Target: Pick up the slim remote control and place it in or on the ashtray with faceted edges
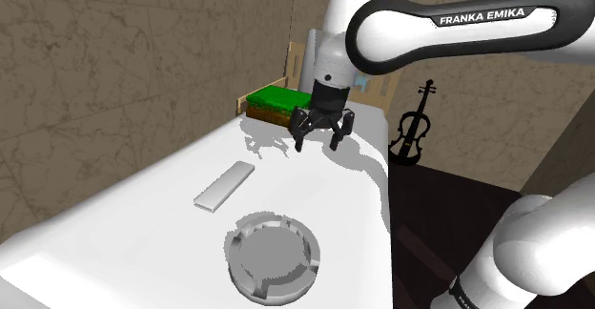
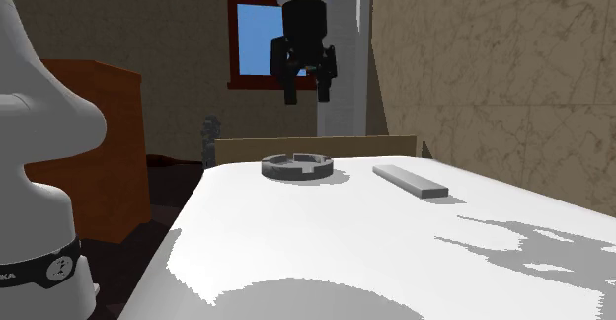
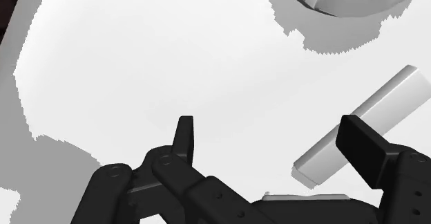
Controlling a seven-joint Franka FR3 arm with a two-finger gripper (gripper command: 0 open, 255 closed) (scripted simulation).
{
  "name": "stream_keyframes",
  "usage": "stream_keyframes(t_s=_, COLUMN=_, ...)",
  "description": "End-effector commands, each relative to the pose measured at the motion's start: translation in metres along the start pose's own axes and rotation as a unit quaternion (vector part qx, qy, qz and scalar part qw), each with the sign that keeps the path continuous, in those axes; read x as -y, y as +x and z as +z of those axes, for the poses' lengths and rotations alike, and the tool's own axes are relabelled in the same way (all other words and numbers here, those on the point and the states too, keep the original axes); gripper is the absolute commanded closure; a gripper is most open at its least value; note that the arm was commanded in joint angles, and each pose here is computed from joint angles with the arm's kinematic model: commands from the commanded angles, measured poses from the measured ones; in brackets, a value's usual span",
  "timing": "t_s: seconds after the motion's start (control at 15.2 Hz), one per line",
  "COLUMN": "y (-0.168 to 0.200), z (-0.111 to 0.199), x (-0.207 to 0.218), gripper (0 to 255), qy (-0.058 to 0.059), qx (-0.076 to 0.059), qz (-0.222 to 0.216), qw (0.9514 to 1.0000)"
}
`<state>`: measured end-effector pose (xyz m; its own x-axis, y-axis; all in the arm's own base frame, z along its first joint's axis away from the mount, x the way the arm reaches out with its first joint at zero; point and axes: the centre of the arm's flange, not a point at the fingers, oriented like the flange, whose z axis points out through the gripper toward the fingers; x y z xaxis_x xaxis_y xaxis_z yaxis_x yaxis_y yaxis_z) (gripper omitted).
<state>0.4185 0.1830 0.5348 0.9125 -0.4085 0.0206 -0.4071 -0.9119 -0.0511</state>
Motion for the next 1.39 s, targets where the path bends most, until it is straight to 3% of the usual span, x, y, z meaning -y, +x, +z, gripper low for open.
stream_keyframes(t_s=0.0, y=0.005, z=0.013, x=0.025, gripper=0, qy=-0.003, qx=0.0, qz=0.029, qw=0.9996)
stream_keyframes(t_s=0.53, y=0.047, z=0.066, x=0.111, gripper=0, qy=-0.019, qx=0.001, qz=0.133, qw=0.9909)
stream_keyframes(t_s=0.79, y=0.075, z=0.094, x=0.15, gripper=0, qy=-0.027, qx=0.001, qz=0.185, qw=0.9823)
stream_keyframes(t_s=1.12, y=0.115, z=0.129, x=0.194, gripper=0, qy=-0.037, qx=0.001, qz=0.249, qw=0.9678)
stream_keyframes(t_s=1.32, y=0.115, z=0.14, x=0.194, gripper=0, qy=-0.037, qx=0.001, qz=0.251, qw=0.9673)
